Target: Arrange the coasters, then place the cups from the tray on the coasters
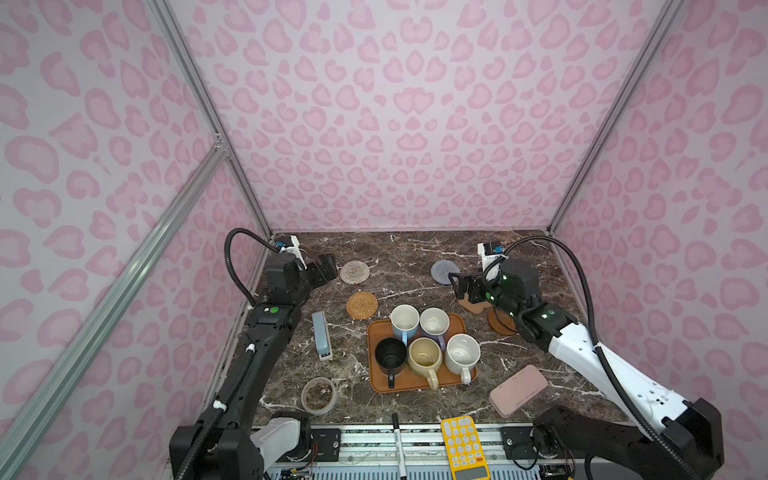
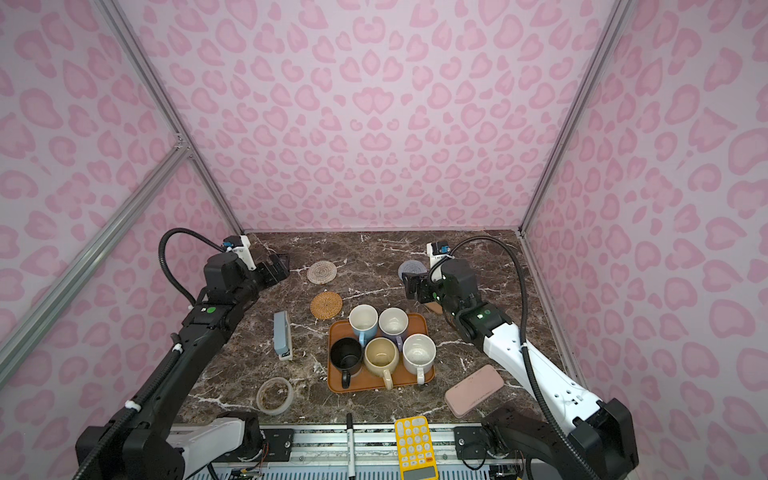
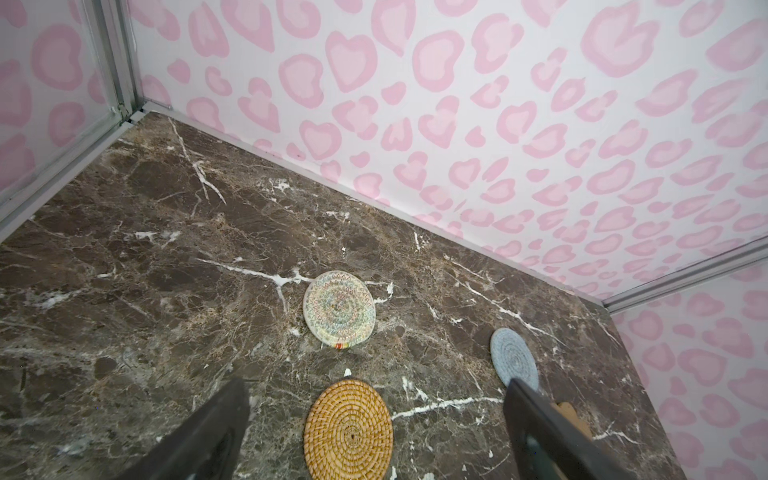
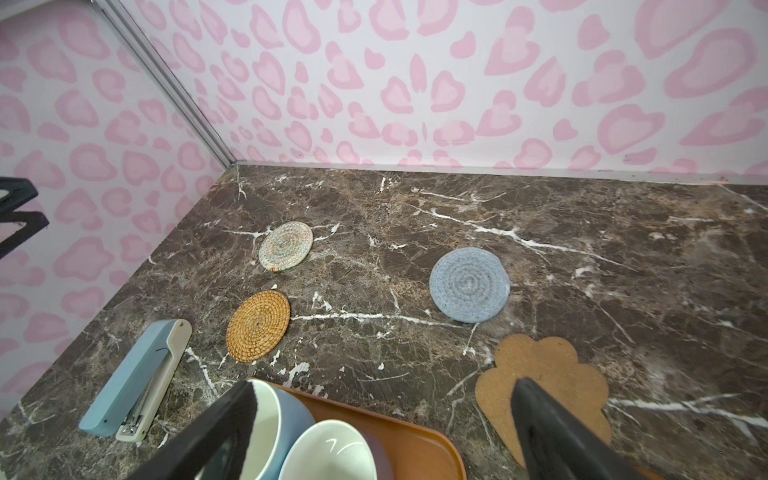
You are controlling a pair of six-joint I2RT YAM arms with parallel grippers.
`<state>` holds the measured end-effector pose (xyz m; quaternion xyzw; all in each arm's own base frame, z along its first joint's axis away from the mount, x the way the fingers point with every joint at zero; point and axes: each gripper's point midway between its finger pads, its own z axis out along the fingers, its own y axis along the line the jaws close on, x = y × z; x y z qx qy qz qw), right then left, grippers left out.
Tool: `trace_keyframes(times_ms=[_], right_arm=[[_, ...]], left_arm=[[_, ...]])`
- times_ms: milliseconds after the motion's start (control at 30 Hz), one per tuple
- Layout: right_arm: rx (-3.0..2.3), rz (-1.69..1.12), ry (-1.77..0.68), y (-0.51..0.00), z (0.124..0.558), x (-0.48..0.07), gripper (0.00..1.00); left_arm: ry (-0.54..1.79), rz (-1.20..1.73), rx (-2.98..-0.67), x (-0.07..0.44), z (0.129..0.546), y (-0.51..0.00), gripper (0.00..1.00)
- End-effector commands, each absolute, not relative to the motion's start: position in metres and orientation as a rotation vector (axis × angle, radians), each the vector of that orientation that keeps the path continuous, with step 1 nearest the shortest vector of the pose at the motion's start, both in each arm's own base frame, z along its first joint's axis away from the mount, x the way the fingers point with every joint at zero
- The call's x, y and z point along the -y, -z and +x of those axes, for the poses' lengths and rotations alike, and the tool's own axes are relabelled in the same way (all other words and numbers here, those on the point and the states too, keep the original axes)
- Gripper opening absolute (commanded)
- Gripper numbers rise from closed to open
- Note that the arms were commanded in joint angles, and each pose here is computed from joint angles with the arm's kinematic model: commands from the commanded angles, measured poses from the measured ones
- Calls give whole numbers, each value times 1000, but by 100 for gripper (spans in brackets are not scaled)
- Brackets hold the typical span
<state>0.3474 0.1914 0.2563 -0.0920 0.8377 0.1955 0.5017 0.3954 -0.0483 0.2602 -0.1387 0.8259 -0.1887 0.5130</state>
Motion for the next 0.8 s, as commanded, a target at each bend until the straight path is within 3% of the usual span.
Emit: trace_keyframes(times_ms=[0,433,767], right_arm=[[-2065,-270,-414,-247,350,-205,97],[-2124,-375,-470,-220,354,-248,98],[-2194,-454,-499,-196,354,-287,99]], left_arm=[[423,-334,-2065,52,409,-248,97],[211,-345,-2472,66,464,-131,98],[91,-342,-2614,68,488,-81,98]])
